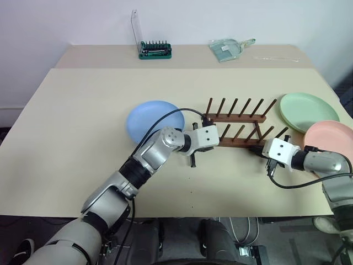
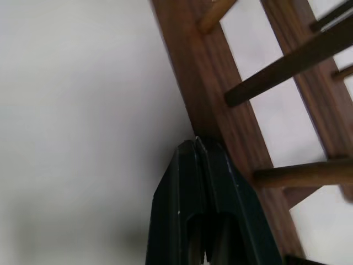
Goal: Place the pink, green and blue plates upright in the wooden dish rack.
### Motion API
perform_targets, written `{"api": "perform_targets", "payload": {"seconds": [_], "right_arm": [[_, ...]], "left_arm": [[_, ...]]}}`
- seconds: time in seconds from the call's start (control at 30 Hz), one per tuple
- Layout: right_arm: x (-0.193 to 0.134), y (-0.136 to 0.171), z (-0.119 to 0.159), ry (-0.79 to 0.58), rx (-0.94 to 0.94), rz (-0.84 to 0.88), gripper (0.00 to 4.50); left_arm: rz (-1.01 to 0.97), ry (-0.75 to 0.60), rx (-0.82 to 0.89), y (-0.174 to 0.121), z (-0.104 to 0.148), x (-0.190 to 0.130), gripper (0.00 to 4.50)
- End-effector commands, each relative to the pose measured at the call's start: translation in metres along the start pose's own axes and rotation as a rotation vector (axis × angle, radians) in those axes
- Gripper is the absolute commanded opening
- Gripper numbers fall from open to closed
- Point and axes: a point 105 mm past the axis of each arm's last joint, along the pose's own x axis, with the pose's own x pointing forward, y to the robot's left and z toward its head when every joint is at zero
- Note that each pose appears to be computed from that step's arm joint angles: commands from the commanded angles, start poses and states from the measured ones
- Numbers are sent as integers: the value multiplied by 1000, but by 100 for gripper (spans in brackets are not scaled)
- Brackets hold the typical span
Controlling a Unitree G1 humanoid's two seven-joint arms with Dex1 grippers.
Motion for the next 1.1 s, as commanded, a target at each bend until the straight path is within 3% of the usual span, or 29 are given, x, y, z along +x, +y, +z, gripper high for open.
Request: {"api": "perform_targets", "payload": {"seconds": [0.03,0.7,1.1], "right_arm": [[6,-10,4,-10,-58,-42,0],[47,-44,5,11,-264,-99,0],[51,-51,18,-52,-257,-115,0]], "left_arm": [[125,20,58,24,0,1,2],[226,56,49,49,-14,-1,2],[254,45,58,56,-12,-2,2]]}}
